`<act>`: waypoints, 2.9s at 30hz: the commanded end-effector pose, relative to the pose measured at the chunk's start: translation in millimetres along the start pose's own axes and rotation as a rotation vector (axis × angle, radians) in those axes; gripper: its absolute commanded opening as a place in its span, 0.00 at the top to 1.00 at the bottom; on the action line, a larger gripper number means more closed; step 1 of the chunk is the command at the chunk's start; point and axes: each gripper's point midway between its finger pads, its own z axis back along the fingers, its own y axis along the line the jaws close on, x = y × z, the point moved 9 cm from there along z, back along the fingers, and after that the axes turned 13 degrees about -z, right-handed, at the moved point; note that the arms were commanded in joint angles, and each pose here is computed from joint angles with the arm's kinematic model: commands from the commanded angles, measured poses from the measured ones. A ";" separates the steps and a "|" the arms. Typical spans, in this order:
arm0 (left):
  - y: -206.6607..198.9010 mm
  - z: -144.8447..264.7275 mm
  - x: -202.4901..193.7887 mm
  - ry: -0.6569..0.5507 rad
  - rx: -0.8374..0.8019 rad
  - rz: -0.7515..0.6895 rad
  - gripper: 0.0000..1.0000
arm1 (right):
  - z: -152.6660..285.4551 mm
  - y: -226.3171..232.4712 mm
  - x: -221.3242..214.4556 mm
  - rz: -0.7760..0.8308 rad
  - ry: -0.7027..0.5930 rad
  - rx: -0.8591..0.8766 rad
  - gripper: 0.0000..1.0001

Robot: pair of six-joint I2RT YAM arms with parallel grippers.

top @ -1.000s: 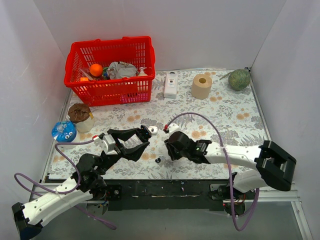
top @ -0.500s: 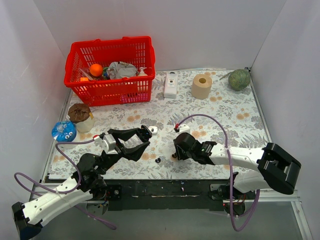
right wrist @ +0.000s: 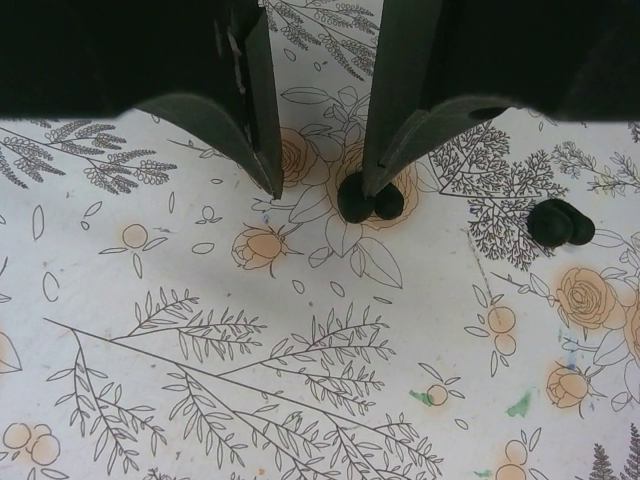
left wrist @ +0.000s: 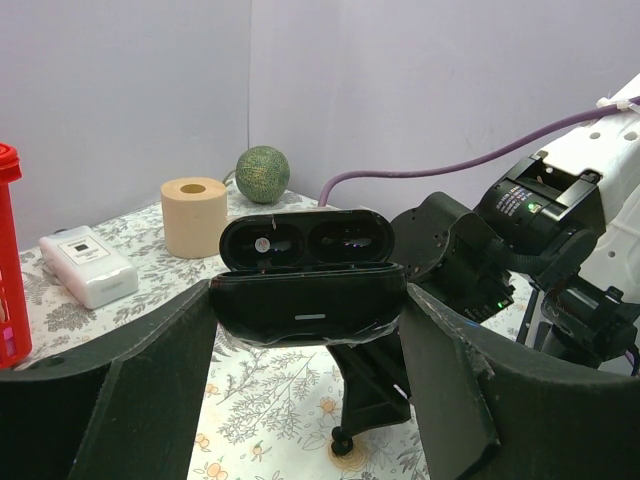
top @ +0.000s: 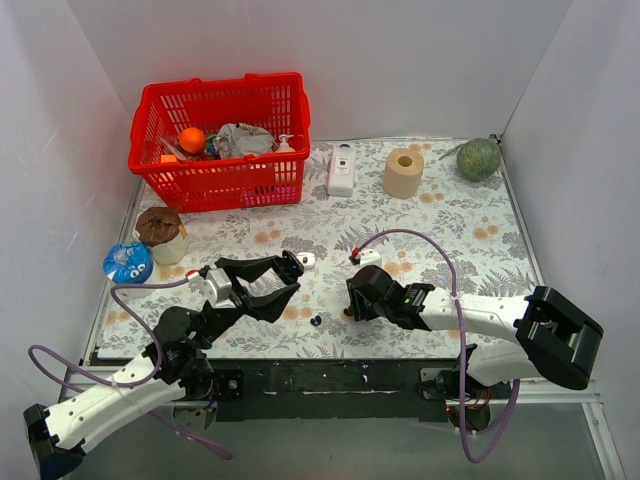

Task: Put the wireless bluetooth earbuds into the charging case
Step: Pick up the earbud from the center of the board.

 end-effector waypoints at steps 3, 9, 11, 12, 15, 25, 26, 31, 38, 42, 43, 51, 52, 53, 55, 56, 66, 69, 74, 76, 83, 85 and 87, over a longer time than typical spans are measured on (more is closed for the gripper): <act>-1.2 0.4 2.1 -0.012 -0.010 0.003 1.00 | -0.5 0.1 -3.0 -0.013 0.014 0.021 0.56; -1.6 1.0 0.3 -0.007 -0.011 0.010 1.00 | -7.1 -0.3 -5.8 0.063 0.022 0.050 0.70; -1.9 1.5 0.1 -0.008 -0.012 0.011 1.00 | -9.9 1.3 -5.9 0.122 0.040 0.079 0.72; -1.8 1.8 0.8 -0.011 -0.012 0.011 1.00 | -11.1 2.0 -6.1 0.137 0.048 0.084 0.73; -1.5 2.4 0.5 -0.010 -0.009 0.009 1.00 | -16.3 5.7 -4.5 0.200 0.075 0.095 0.73; -1.4 3.1 -0.1 -0.010 -0.009 0.006 1.00 | -22.8 13.1 16.1 0.462 0.055 0.110 0.46; -1.4 3.0 -0.4 -0.009 -0.009 0.006 1.00 | -21.2 15.0 19.5 0.467 0.040 0.114 0.44; -1.0 2.0 2.2 -0.016 -0.008 0.001 1.00 | -6.6 19.7 31.8 0.438 -0.006 0.115 0.40; 0.4 0.0 6.0 -0.027 -0.005 -0.016 1.00 | 27.7 19.5 42.5 0.296 -0.118 0.152 0.39; 0.4 -1.9 5.1 -0.024 -0.007 -0.021 1.00 | 24.4 9.7 37.1 0.288 -0.120 0.095 0.40; 0.0 -2.3 5.3 -0.026 -0.008 -0.018 1.00 | 21.4 5.4 35.5 0.285 -0.123 0.056 0.41; -1.4 -4.0 2.2 -0.006 -0.013 0.004 1.00 | -4.9 -9.2 19.1 0.285 -0.040 -0.117 0.45; -1.6 -3.5 0.9 0.000 -0.013 0.006 1.00 | -8.1 -9.0 17.1 0.290 -0.037 -0.099 0.44; -1.3 -3.6 1.2 0.000 -0.012 0.005 1.00 | -9.5 -9.2 16.8 0.286 -0.036 -0.108 0.43; -1.7 -3.0 0.7 0.000 -0.013 0.007 1.00 | -11.0 -9.8 17.5 0.275 -0.041 -0.131 0.43; -1.7 -2.8 1.3 -0.003 -0.013 0.009 1.00 | -10.5 -11.4 18.4 0.254 -0.058 -0.155 0.44; -5.1 -2.2 -8.0 0.030 -0.014 0.068 1.00 | -7.6 -23.8 27.1 -0.139 -0.013 0.139 0.48; -5.8 -1.7 -9.9 0.036 -0.014 0.081 1.00 | -2.0 -25.1 28.6 -0.110 -0.104 0.209 0.50; -6.1 -1.6 -13.2 0.041 -0.013 0.085 1.00 | -0.8 -34.9 42.6 0.052 -0.086 -0.127 0.52; -6.8 -3.0 -14.4 0.042 -0.016 0.088 1.00 | -0.9 -37.6 44.4 0.085 -0.089 -0.138 0.53; -7.8 -4.9 -17.2 0.059 -0.017 0.104 1.00 | 14.4 -24.6 47.9 0.027 -0.226 0.100 0.99; -7.7 -4.9 -16.1 0.057 -0.017 0.104 1.00 | 14.8 -24.2 46.7 0.041 -0.203 0.104 0.99; -7.3 -4.7 -16.1 0.062 -0.016 0.101 1.00 | 15.6 -21.9 49.3 0.044 -0.197 0.105 0.91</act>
